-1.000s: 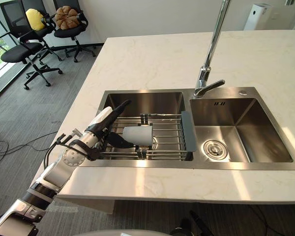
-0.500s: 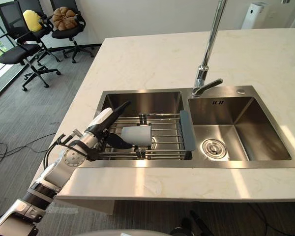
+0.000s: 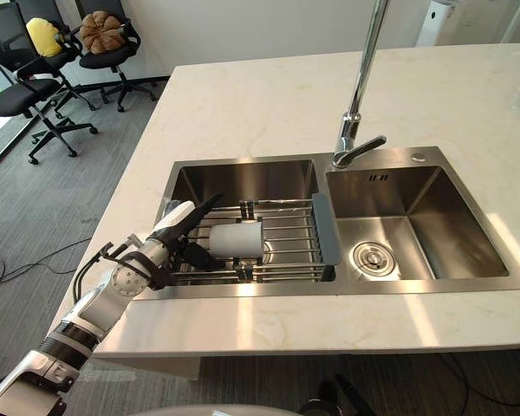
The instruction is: Walk over to the sink, pick up the cup, carry it to the dishwasher, place the cup inside the dishwasher, then close the dishwasher door
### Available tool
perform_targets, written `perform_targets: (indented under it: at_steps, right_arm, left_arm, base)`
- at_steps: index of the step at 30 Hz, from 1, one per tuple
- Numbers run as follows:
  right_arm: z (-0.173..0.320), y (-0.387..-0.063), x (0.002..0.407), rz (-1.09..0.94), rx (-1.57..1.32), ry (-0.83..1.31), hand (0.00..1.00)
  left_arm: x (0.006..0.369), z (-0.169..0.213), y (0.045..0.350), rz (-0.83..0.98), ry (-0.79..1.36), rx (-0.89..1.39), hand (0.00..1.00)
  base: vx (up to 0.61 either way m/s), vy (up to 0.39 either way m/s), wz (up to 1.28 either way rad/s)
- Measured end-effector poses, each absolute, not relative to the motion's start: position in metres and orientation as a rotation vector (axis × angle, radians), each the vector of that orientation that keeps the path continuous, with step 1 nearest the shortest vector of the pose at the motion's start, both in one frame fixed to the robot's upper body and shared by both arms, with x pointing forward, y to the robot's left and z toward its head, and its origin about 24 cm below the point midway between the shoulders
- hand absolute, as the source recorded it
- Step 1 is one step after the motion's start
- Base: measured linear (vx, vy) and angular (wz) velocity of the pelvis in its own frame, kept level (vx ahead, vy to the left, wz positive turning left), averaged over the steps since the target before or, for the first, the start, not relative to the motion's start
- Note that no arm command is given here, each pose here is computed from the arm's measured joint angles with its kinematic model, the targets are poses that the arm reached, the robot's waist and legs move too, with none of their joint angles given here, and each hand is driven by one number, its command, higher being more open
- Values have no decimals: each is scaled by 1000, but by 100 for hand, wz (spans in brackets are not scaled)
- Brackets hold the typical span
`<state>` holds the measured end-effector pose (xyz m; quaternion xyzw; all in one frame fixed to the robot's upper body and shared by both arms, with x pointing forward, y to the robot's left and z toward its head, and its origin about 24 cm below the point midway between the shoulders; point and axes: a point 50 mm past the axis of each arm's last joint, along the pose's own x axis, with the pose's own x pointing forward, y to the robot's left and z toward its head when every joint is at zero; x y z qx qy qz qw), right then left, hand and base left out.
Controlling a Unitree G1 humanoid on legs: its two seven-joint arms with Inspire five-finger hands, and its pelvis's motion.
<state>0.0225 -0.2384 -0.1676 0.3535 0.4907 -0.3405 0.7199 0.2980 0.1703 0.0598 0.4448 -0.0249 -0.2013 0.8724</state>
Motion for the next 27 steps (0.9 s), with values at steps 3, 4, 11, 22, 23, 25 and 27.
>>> perform_targets:
  at_steps: [3, 4, 11, 22, 23, 25, 27]
  right_arm:
    - [-167, -237, 25, -726, 749, 1099, 100]
    - [-167, -237, 25, -719, 741, 1104, 100]
    - [-167, -236, 26, -704, 727, 1116, 100]
    - [-167, -238, 27, -685, 719, 1141, 100]
    - [-167, -239, 27, -685, 719, 1141, 100]
    - [-167, -239, 27, -684, 720, 1143, 100]
    - [-167, -239, 27, -683, 719, 1143, 100]
  left_arm:
    - [298, 58, 172, -422, -61, 960, 100]
    - [298, 57, 171, -426, -65, 969, 100]
    - [299, 55, 168, -458, -91, 991, 100]
    - [302, 61, 170, -518, -89, 1022, 100]
    - [302, 61, 170, -521, -91, 1024, 100]
    - [301, 61, 170, -526, -98, 1034, 100]
    - [301, 61, 171, -525, -104, 1037, 100]
  base:
    - [-23, -20, -13]
    - [-11, -16, -7]
    - [-7, -8, -2]
    - [-35, -27, 0]
    - [-33, -29, 0]
    - [-33, -29, 0]
    - [-42, -34, 1]
